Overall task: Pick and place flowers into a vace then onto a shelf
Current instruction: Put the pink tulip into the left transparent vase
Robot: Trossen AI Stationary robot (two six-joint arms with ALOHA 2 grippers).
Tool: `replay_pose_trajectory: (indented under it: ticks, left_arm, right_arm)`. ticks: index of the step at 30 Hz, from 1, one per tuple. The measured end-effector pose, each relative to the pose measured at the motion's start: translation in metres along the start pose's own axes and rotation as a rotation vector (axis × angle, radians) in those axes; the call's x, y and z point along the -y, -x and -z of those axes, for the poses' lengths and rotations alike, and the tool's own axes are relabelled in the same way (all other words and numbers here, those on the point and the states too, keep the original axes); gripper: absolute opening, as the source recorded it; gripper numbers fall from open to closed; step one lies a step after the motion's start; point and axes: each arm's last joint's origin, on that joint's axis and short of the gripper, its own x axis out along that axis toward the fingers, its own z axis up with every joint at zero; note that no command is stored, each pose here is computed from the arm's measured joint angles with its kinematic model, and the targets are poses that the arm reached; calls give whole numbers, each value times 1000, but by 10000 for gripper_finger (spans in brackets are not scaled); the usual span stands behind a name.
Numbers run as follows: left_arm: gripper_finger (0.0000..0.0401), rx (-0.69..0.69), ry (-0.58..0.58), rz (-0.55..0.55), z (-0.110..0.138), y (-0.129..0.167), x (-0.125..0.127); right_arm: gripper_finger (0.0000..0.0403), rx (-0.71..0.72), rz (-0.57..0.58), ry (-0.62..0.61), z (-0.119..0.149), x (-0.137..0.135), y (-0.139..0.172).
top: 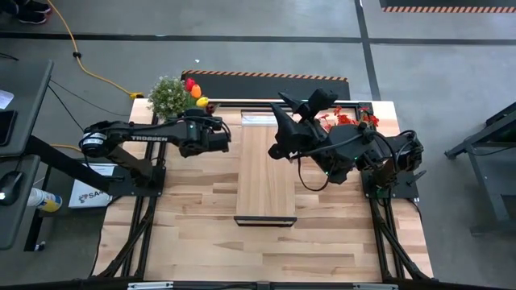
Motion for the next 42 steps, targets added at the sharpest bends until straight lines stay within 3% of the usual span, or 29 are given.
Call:
replay_pose_trajectory:
  ticks: [23,36,42]
  left_arm:
    - [262,-29,-7,-42,-2,-11,-2]
    - [262,58,-8,-65,-5,-12,-3]
    - [262,50,-58,-73,7,-14,-5]
  right_arm:
    - [129,-20,16,-25,1,0,0]
    - [129,-26,20,-25,1,0,0]
    - [129,-26,20,-25,1,0,0]
